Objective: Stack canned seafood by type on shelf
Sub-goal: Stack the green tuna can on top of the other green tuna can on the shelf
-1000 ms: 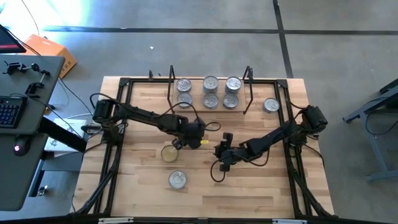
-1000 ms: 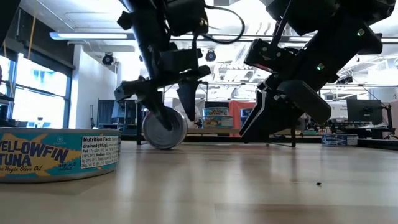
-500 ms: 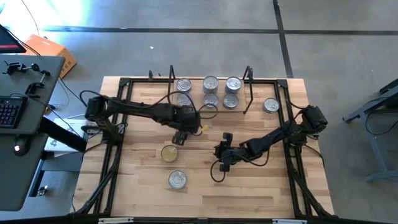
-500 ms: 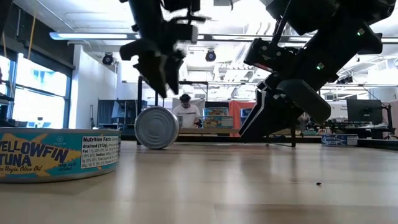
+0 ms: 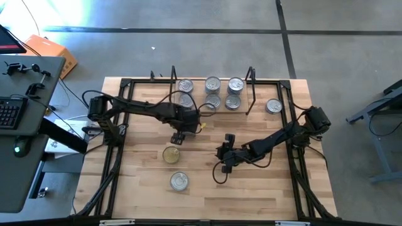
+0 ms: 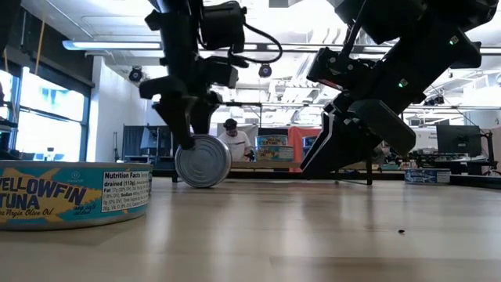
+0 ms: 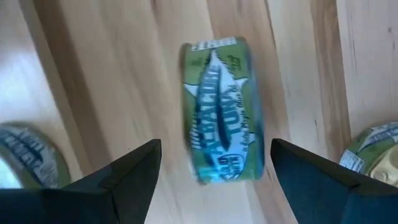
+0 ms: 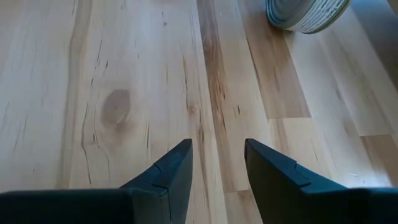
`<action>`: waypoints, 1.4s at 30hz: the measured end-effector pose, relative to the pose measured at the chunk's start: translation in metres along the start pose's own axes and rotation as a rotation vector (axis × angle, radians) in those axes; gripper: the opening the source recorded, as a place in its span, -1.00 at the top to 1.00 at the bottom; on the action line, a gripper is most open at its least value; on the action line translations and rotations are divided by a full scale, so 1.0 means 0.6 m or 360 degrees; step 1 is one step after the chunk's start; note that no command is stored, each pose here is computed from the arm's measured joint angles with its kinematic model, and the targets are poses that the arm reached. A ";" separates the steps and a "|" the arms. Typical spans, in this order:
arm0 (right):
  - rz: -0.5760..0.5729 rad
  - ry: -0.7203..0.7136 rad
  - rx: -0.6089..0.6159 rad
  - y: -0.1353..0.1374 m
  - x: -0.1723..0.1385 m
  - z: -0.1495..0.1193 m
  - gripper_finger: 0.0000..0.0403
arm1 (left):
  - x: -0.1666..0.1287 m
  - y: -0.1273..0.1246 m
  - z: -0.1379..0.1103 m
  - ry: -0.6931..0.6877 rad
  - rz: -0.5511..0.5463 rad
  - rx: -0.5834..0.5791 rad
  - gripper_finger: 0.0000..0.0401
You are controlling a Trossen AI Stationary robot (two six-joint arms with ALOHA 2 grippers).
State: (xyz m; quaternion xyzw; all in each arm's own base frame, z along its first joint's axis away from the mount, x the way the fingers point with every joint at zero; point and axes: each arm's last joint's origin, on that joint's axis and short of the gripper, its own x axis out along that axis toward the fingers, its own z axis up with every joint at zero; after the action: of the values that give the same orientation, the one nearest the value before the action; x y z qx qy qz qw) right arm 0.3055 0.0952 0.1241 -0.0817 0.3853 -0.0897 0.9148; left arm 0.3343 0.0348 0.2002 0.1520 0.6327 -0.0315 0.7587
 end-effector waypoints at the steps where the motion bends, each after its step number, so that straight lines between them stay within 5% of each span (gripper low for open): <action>1: 0.0000 0.0001 0.0000 0.000 0.000 0.000 0.32 | 0.002 -0.002 0.001 -0.0014 0.0005 0.0003 -0.48; 10: -0.0002 -0.0004 0.0001 -0.001 0.001 0.001 0.32 | 0.006 -0.006 0.015 -0.0163 0.0038 0.0006 -0.27; 19: -0.0002 -0.0005 0.0000 0.000 0.003 0.000 0.32 | 0.006 -0.005 0.028 -0.0255 0.0049 0.0004 0.29; 22: -0.0019 -0.0009 0.0001 0.001 0.009 -0.003 0.32 | -0.014 -0.004 0.035 -0.0164 0.0250 -0.0002 0.38; 28: -0.0041 0.0002 0.0006 0.004 0.027 -0.012 0.32 | -0.084 0.033 0.049 -0.0075 0.0928 -0.0024 0.38; 42: -0.0129 -0.0058 0.0000 0.007 0.025 -0.008 0.32 | -0.045 0.210 -0.025 -0.0064 0.1253 -0.0505 0.34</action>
State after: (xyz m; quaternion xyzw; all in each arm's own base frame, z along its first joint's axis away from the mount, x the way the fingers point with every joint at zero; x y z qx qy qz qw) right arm 0.3129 0.0956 0.1091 -0.0988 0.3649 -0.1252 0.9173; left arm 0.3449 0.1547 0.2484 0.2627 0.5084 0.3553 0.7391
